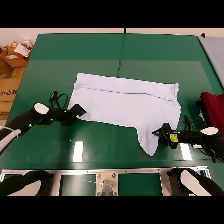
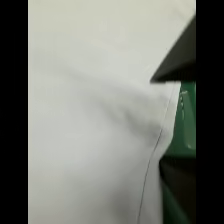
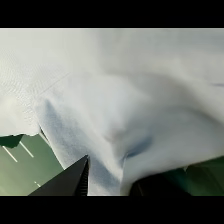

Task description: Fold the shirts.

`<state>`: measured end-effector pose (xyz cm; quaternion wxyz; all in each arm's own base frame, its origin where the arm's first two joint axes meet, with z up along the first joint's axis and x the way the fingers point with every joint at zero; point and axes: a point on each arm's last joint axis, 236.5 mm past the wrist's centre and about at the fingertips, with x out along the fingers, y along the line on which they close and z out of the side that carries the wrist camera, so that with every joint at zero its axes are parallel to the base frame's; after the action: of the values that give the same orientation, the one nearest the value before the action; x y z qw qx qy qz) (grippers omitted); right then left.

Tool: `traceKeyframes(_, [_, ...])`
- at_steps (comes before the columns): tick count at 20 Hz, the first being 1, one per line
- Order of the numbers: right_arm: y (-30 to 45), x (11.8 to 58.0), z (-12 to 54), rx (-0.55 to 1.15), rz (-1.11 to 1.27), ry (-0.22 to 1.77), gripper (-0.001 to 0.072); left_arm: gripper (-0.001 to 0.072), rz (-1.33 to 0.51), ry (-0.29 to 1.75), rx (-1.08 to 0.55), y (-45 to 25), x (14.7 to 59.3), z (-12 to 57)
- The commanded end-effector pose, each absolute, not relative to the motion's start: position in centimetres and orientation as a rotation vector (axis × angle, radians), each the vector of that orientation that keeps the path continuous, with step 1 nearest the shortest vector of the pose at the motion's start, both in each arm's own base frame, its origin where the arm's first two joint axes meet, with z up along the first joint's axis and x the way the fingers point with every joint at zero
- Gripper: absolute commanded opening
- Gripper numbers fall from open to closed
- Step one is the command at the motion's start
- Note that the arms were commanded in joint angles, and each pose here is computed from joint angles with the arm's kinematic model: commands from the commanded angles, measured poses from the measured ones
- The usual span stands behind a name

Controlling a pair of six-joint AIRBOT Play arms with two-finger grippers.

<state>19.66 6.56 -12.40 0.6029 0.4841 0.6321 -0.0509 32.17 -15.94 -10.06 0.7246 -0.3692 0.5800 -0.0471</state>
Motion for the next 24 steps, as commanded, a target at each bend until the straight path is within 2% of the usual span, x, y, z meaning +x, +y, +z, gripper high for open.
traceKeyframes(1, [5.8,18.9,-13.1,1.052,-0.132,1.488,0.0346,0.0044,-0.077,1.211,-0.801,-15.3,33.7,-10.5])
traceKeyframes(3, [6.1,18.4,-12.9,1.049,-0.117,1.513,0.0341,0.0022,-0.086,1.184,-0.770,-14.9,34.2,-10.4])
traceKeyframes(4, [6.1,18.3,-12.6,1.034,-0.104,1.529,0.0248,0.0022,-0.102,1.193,-0.755,-14.9,34.1,-10.3])
traceKeyframes(5, [5.8,18.3,-12.3,1.004,-0.093,1.541,0.0056,0.0022,-0.127,1.204,-0.726,-15.0,33.9,-10.0])
traceKeyframes(6, [5.4,18.5,-11.8,0.974,-0.082,1.552,0.0016,0.0021,-0.154,1.219,-0.684,-15.1,33.7,-9.8])
traceKeyframes(11, [4.5,20.1,-8.2,0.906,-0.017,1.565,0.0016,0.0021,-0.250,1.344,-0.505,-14.8,30.0,-8.3])
traceKeyframes(14, [2.4,18.6,-8.3,0.816,-0.105,1.639,0.0015,0.0020,-0.257,1.458,-0.380,-13.3,26.0,-7.4])
traceKeyframes(17, [2.0,18.3,-8.2,0.806,-0.127,1.656,0.0015,0.0021,-0.249,1.509,-0.355,-12.7,24.2,-6.5])
traceKeyframes(20, [2.5,19.6,-5.8,0.820,-0.066,1.641,0.0015,0.0021,-0.280,1.508,-0.341,-13.0,24.6,-4.8])
traceKeyframes(24, [2.6,24.5,-0.2,0.817,0.028,1.465,0.0015,0.0021,-0.328,1.341,-0.315,-13.7,29.2,-0.2])
